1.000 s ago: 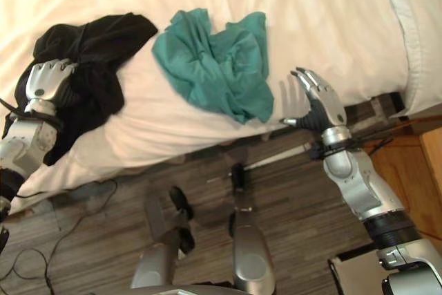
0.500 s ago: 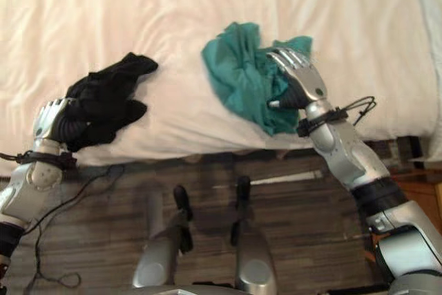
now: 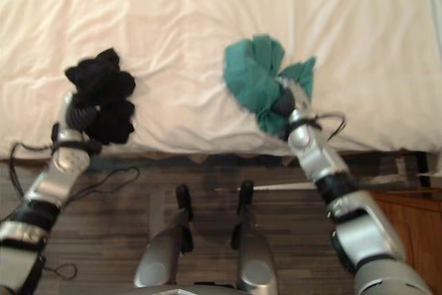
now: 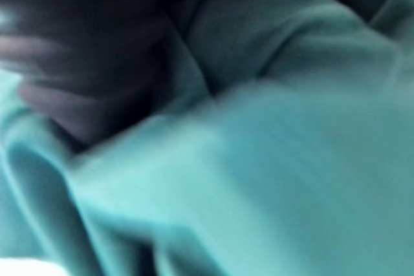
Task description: Tidy up the quilt and then pick up the clothes from the bed and put them into the laundry hamper.
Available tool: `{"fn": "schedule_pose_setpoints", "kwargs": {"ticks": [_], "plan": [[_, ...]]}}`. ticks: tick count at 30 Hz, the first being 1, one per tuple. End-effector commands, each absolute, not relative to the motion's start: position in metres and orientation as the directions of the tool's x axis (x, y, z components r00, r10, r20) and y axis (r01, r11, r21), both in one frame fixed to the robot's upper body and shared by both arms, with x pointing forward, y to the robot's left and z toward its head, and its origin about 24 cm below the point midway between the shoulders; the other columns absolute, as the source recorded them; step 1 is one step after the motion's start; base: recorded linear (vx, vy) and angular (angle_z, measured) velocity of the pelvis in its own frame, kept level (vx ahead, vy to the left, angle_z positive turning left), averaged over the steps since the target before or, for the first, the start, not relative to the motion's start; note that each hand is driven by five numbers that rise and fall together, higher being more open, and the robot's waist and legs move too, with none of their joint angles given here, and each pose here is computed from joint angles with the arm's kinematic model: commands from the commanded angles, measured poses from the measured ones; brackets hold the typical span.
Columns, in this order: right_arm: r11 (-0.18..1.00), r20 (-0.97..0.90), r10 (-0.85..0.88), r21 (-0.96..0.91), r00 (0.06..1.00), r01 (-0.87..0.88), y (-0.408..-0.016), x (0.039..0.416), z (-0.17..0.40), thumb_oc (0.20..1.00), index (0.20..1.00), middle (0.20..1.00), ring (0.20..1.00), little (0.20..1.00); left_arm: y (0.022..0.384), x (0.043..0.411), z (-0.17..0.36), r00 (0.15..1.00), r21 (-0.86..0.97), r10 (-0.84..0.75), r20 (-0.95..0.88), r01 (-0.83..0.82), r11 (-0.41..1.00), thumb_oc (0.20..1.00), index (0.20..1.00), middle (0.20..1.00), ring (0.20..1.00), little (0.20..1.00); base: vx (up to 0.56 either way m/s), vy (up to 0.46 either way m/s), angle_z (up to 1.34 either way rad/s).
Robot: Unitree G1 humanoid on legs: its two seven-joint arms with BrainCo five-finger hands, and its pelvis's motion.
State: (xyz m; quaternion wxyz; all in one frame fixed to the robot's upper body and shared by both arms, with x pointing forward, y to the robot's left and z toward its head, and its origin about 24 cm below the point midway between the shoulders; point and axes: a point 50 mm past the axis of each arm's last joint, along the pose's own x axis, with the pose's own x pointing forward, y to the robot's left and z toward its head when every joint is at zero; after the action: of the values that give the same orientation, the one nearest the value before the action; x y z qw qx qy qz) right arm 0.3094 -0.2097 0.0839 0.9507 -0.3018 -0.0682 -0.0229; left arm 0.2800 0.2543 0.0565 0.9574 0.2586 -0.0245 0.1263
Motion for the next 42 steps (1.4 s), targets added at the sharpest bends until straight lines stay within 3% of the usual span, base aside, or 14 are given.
{"fn": "schedule_pose_setpoints", "kwargs": {"ticks": [1,2,4,5,8,14,18,19,21,30,38,41,42], "plan": [[0.908,-0.181,0.152,-0.363,0.972,-0.21,-0.186,0.263,0.004,0.2,0.2,0.2,0.2,0.2,0.277,0.257,0.03,0.965,0.521,0.26,-0.013,-0.216,0.826,0.2,0.2,0.2,0.2,0.2,0.13,0.139,-0.28],[0.944,-0.259,0.154,-0.248,0.954,-0.219,-0.193,0.227,-0.017,0.2,0.2,0.2,0.2,0.2,0.276,0.23,0.007,0.957,0.461,0.268,-0.112,-0.189,0.867,0.2,0.2,0.2,0.2,0.2,0.1,0.14,-0.16],[0.956,-0.293,0.148,-0.201,0.945,-0.213,-0.197,0.212,-0.025,0.2,0.2,0.2,0.2,0.2,0.275,0.221,0.0,0.953,0.436,0.267,-0.146,-0.181,0.882,0.2,0.2,0.2,0.2,0.2,0.06,0.141,-0.05],[0.975,-0.317,0.137,-0.123,0.939,-0.184,-0.202,0.184,-0.03,0.2,0.2,0.2,0.2,0.2,0.275,0.202,-0.011,0.939,0.37,0.279,-0.201,-0.191,0.909,0.2,0.2,0.2,0.2,0.2,-0.01,0.114,-0.05],[0.975,-0.322,0.129,-0.129,0.938,-0.178,-0.202,0.172,-0.031,0.2,0.2,0.2,0.2,0.2,0.268,0.192,-0.016,0.94,0.349,0.263,-0.217,-0.176,0.92,0.2,0.2,0.2,0.2,0.2,-0.02,0.093,0.06],[0.964,-0.239,0.168,-0.164,0.956,-0.21,-0.183,0.203,-0.02,0.2,0.2,0.2,0.2,0.2,0.253,0.199,-0.009,0.955,0.283,0.249,-0.16,-0.197,0.939,0.2,0.2,0.2,0.2,0.2,0.03,0.064,0.48],[0.959,-0.08,0.11,-0.253,0.991,-0.127,-0.187,0.226,0.009,0.2,0.2,0.2,0.2,0.2,0.236,0.214,0.001,0.969,0.213,0.228,-0.101,-0.202,0.956,0.2,0.2,0.2,0.2,0.2,-0.05,0.081,1.48],[0.958,-0.048,0.061,-0.278,0.997,-0.072,-0.199,0.229,0.015,0.2,0.2,0.2,0.2,0.2,0.257,0.195,-0.008,0.955,0.238,0.261,-0.141,-0.223,0.945,0.2,0.2,0.2,0.2,0.2,-0.02,0.275,3.02],[0.956,-0.035,0.025,-0.291,0.999,-0.035,-0.202,0.234,0.019,0.2,0.2,0.2,0.2,0.2,0.262,0.196,-0.007,0.946,0.203,0.293,-0.137,-0.263,0.943,0.2,0.2,0.2,0.2,0.2,0.09,0.271,3.76],[0.957,-0.139,-0.152,-0.268,0.979,0.11,-0.21,0.212,-0.007,0.2,0.2,0.2,0.2,0.2,0.251,0.201,-0.011,0.949,0.151,0.272,-0.162,-0.249,0.957,0.2,0.2,0.2,0.2,0.2,0.25,0.329,1.88],[0.93,-0.204,-0.339,-0.222,0.918,0.294,-0.235,0.196,-0.025,0.2,0.2,0.2,0.2,0.2,0.198,0.236,-0.012,0.985,0.105,0.08,-0.155,-0.064,0.992,0.2,0.2,0.2,0.2,0.2,0.19,0.026,1.64],[0.939,-0.246,-0.328,-0.187,0.912,0.288,-0.231,0.19,-0.033,0.2,0.2,0.2,0.2,0.2,0.185,0.239,-0.012,0.988,0.098,0.038,-0.153,-0.023,0.995,0.2,0.2,0.2,0.2,0.2,0.12,-0.103,1.12],[0.897,-0.332,-0.335,-0.398,0.882,0.192,-0.24,0.194,-0.058,0.2,0.2,0.2,0.2,0.2,0.126,0.256,-0.044,0.948,0.153,-0.055,-0.312,0.107,0.982,0.2,0.2,0.2,0.2,0.2,0.15,-0.142,0.54]]}}
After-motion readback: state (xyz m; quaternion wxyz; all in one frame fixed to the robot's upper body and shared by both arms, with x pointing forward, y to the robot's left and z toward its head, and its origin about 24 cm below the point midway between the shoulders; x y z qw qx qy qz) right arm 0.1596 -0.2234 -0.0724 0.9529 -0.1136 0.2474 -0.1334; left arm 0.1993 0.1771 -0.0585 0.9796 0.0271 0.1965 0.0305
